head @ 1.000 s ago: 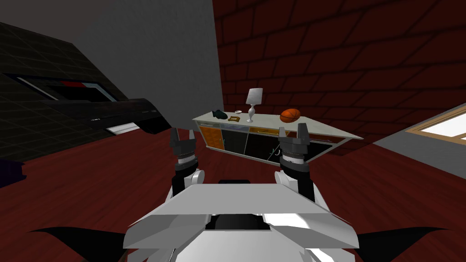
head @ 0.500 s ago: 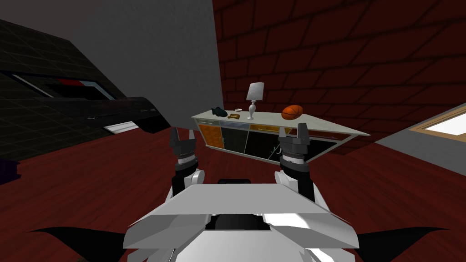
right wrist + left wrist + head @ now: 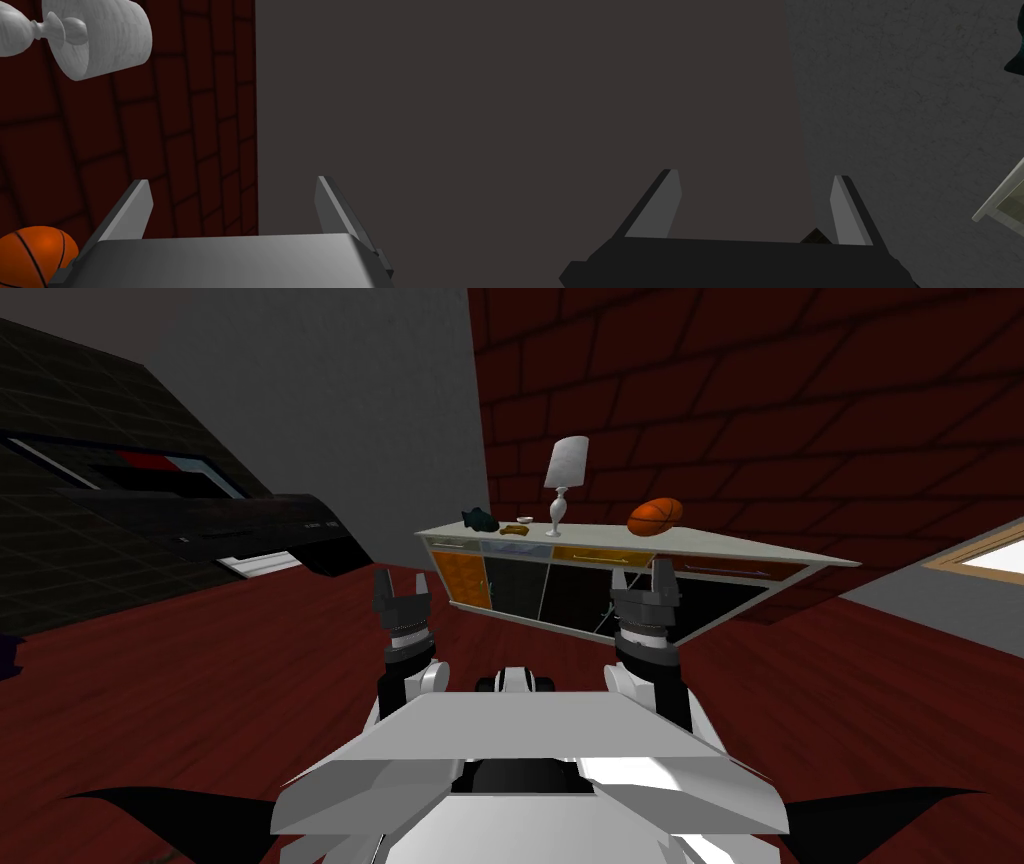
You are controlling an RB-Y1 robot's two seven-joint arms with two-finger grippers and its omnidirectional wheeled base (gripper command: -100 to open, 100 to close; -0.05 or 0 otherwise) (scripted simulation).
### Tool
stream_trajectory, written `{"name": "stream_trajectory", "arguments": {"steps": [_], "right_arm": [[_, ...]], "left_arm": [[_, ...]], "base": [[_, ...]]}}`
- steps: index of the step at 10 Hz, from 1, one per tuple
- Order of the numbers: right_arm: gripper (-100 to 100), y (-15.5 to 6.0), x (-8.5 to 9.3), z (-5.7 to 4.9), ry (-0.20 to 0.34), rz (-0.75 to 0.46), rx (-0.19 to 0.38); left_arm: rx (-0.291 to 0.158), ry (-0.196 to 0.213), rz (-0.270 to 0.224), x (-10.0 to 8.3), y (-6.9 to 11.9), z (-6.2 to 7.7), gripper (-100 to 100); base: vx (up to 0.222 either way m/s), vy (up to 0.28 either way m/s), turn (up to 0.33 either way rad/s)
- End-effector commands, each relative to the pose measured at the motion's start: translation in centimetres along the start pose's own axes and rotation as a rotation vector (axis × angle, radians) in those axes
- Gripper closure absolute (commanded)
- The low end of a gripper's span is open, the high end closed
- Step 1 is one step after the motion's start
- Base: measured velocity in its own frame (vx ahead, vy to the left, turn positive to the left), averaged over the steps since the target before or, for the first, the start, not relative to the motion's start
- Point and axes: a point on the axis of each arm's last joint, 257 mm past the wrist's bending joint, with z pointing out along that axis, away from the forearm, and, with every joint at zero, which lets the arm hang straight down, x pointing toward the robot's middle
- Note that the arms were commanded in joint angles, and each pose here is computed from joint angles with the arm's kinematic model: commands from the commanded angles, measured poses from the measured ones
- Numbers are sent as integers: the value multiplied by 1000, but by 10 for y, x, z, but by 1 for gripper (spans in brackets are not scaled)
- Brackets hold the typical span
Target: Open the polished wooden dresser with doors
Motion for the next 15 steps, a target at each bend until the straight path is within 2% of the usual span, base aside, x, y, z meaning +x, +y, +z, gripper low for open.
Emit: {"name": "stream_trajectory", "arguments": {"steps": [1, 7, 15], "right_arm": [[-100, -7, 3, 0, 39, 66, 10], [-100, -18, -2, -1, 57, 204, 27], [-100, -30, -13, -1, 50, 411, 41]], "left_arm": [[0, 0, 0, 0, 0, 0, 0], [0, 0, 0, 0, 0, 0, 0], [0, 0, 0, 0, 0, 0, 0]], "base": [[30, 32, 53], [27, 26, 46], [34, 32, 55]]}}
